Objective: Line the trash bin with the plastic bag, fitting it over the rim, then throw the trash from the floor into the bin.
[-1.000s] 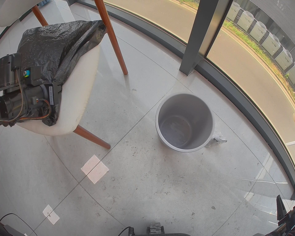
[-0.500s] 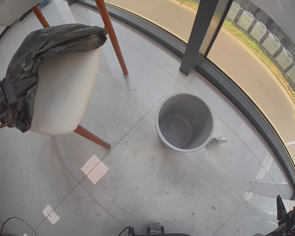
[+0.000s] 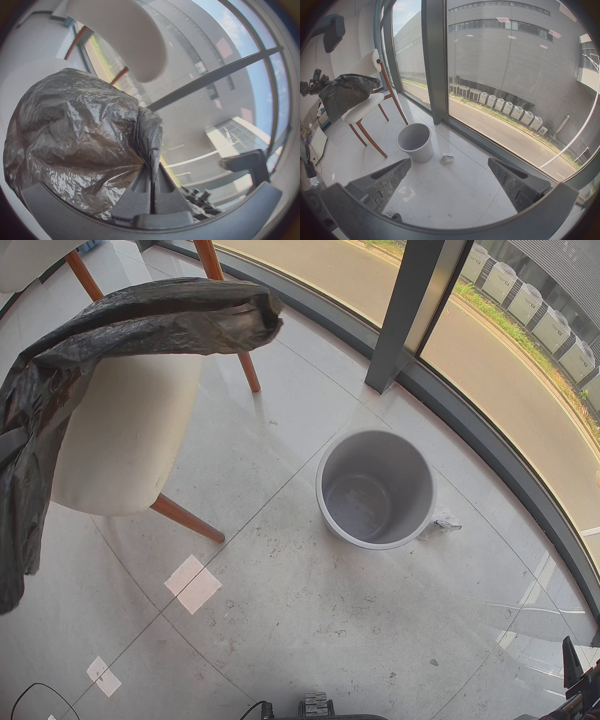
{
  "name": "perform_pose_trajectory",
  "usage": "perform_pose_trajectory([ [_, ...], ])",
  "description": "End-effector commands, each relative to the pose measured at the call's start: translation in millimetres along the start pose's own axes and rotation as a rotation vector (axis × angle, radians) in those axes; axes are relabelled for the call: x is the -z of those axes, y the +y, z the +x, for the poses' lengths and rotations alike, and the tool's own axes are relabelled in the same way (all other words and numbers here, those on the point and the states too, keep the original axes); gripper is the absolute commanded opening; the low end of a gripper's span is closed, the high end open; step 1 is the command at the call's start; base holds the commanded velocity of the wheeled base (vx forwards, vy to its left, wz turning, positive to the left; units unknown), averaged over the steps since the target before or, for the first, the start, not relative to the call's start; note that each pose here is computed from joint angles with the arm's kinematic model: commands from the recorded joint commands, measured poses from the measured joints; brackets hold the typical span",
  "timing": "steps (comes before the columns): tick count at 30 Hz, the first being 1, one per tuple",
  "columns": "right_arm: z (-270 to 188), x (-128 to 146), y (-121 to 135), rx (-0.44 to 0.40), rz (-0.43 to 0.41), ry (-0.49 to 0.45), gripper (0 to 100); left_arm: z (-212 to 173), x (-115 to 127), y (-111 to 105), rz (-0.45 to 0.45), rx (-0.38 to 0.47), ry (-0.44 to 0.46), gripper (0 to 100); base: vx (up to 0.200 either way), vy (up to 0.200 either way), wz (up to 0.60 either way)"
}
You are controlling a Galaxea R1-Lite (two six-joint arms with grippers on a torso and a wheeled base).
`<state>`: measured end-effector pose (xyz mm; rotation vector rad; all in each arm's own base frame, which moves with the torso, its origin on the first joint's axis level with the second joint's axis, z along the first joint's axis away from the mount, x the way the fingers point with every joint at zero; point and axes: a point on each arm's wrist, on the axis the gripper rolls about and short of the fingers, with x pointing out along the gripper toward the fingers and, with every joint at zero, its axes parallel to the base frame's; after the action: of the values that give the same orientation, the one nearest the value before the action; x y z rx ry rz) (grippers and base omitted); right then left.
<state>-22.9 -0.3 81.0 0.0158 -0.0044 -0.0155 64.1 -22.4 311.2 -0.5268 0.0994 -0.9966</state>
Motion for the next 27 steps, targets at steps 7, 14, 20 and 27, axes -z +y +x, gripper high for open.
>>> perform_pose_trajectory([
  [7, 0, 4, 0, 0.000, 0.001, -0.002, 100, 0, 1, -9, -0.076, 0.278, 0.177, 0, 0.000, 0.000, 0.00],
  [14, 0, 4, 0, 0.000, 0.001, -0.002, 100, 15, -20, -6, -0.154, 0.396, 0.331, 0, 0.000, 0.000, 0.00],
  [20, 0, 5, 0, 0.000, 0.001, 0.000, 100, 30, -36, -9, -0.205, 0.503, 0.453, 0, 0.000, 0.000, 0.00],
  [27, 0, 4, 0, 0.000, 0.003, -0.002, 100, 58, -46, -6, -0.232, 0.608, 0.530, 0, 0.000, 0.000, 0.00],
])
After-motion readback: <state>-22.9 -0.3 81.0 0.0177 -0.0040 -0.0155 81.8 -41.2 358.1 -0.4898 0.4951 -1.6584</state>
